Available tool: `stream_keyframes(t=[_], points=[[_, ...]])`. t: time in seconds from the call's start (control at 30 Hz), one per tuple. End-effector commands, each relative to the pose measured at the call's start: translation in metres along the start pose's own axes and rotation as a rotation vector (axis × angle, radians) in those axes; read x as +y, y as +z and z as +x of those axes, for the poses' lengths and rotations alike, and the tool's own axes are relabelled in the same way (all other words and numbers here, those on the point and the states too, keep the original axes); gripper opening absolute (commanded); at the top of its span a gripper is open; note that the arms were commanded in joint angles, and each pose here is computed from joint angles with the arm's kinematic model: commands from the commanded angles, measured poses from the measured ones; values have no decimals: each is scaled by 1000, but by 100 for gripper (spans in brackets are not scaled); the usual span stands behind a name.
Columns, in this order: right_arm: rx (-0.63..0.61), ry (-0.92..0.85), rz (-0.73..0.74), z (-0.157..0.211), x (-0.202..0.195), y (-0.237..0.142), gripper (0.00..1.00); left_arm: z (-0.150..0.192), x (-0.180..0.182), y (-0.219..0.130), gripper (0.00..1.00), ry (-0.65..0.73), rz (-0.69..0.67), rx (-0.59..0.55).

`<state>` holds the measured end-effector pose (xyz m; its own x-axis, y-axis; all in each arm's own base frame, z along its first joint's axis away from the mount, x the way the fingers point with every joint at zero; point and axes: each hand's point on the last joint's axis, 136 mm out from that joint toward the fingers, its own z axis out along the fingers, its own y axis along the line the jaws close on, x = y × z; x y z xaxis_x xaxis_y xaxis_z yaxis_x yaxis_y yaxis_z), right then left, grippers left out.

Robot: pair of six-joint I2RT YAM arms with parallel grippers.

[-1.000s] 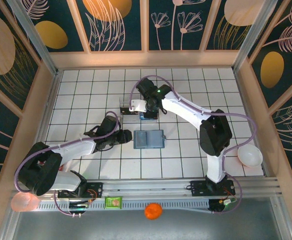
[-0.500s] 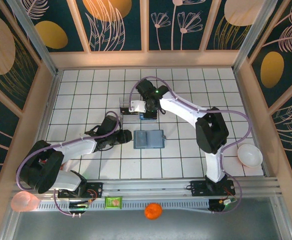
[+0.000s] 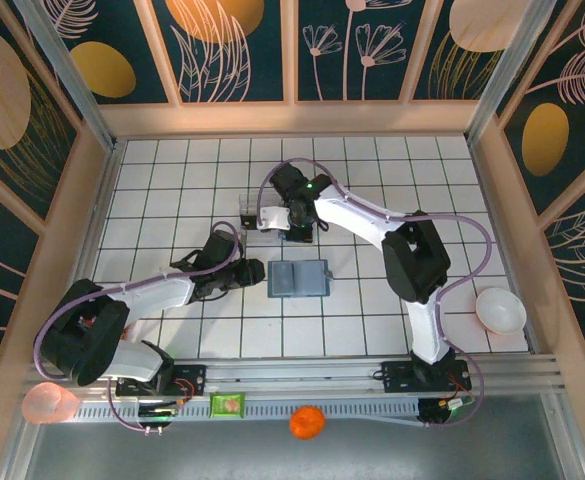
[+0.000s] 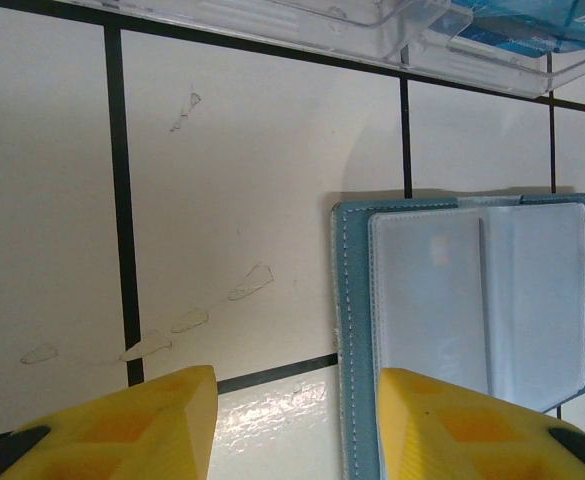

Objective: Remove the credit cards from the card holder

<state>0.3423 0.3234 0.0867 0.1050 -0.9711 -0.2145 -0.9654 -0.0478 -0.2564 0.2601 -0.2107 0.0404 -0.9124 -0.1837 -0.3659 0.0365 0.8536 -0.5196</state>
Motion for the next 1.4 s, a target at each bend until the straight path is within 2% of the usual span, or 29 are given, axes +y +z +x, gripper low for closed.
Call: stream_keyframes(t=[0.0, 0.1, 0.23, 0.37, 0.57, 0.7, 0.9, 1.0, 1.1, 1.2, 1.37], points=[[-11, -32, -39, -3, 12, 9, 0, -6, -7, 0, 46, -14, 24, -1], [-8, -30, -21, -4, 10, 12, 0, -6, -7, 0, 45, -17, 28, -2], [6, -34, 8, -4, 9, 17, 12, -6, -7, -2, 45, -15, 27, -5], [-31, -14, 50, -14, -2, 9, 20, -6, -7, -2, 45, -15, 29, -4], [-143, 29, 136, -34, -24, -26, 28, -8, -9, -5, 46, -19, 41, -16], [-277, 142, 172, -49, -41, -56, 31, -12, -13, -10, 48, -7, 60, -41], [-550, 387, 259, -64, -54, -99, 31, -21, -14, -26, 56, 11, 53, -111], [-673, 559, 259, -65, -52, -116, 31, -25, -15, -32, 59, 24, 56, -136], [-752, 743, 183, -59, -37, -119, 31, -27, -14, -36, 65, 28, 49, -160], [-732, 877, 76, -54, -10, -107, 26, -30, -11, -39, 69, 27, 40, -185], [-570, 1051, -42, -29, 32, -71, 9, -30, -2, -43, 69, 36, -1, -206]])
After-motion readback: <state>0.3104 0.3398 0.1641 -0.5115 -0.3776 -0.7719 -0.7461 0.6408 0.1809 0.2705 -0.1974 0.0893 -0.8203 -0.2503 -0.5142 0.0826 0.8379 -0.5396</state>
